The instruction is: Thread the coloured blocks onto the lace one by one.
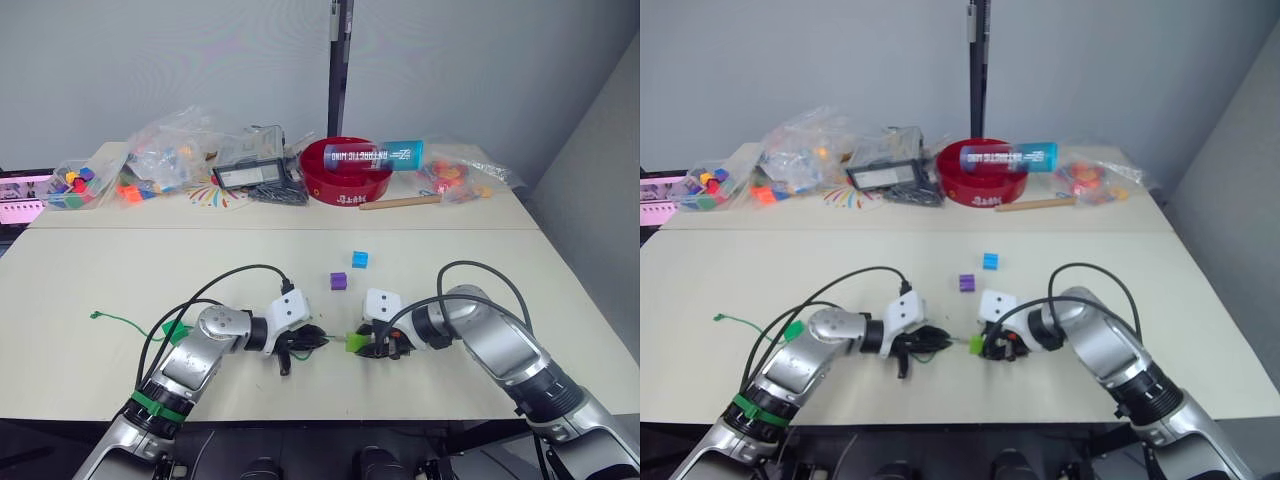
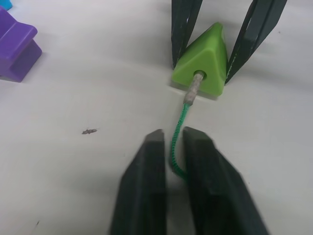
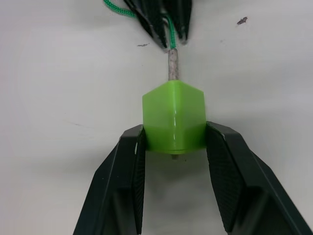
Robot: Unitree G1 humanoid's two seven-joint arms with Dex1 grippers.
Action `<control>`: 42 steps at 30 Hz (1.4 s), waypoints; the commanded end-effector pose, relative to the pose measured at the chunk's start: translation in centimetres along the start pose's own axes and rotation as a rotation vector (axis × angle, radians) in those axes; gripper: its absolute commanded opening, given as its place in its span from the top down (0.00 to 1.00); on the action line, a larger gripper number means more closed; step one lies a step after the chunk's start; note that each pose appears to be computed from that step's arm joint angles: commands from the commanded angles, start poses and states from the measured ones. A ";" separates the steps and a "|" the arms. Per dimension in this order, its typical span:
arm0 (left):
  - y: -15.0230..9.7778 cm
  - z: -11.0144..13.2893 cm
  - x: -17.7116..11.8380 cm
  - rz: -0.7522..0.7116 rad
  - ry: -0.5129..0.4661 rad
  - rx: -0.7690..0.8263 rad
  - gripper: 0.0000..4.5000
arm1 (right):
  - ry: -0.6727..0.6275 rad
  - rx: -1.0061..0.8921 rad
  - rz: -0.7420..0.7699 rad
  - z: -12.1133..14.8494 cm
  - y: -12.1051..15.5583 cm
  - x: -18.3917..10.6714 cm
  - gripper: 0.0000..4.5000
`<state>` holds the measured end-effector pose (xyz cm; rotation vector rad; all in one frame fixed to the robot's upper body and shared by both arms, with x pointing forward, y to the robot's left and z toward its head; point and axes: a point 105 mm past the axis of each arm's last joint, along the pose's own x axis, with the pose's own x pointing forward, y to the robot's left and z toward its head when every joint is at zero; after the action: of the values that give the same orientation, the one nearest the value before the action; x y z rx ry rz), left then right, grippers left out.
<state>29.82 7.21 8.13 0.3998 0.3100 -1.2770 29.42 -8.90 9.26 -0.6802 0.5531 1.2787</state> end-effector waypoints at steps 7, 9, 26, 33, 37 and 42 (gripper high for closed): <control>-0.5 2.3 0.6 -0.033 -0.054 0.061 0.99 | 0.072 0.059 0.036 -2.1 0.9 0.8 0.71; -0.6 2.6 0.7 -0.037 -0.058 0.076 0.99 | 0.072 0.059 0.036 -2.1 0.9 0.8 0.71; -0.2 3.2 1.2 -0.030 -0.047 0.085 0.80 | 0.050 0.054 0.018 -1.6 0.6 0.9 0.71; -0.6 3.9 -0.1 -0.060 -0.061 0.114 0.29 | -0.020 0.054 -0.014 -0.3 0.2 -0.2 0.17; -0.9 4.0 0.1 -0.083 -0.061 0.126 0.07 | -0.065 0.057 -0.031 0.4 0.2 -1.3 0.00; -1.1 4.2 2.6 -0.127 -0.069 0.171 0.07 | -0.187 0.081 -0.045 0.3 1.5 -3.9 0.00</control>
<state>29.47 3.72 10.24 0.4545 0.2165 -1.4139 27.50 -11.04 10.24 -0.4999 0.5172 1.2415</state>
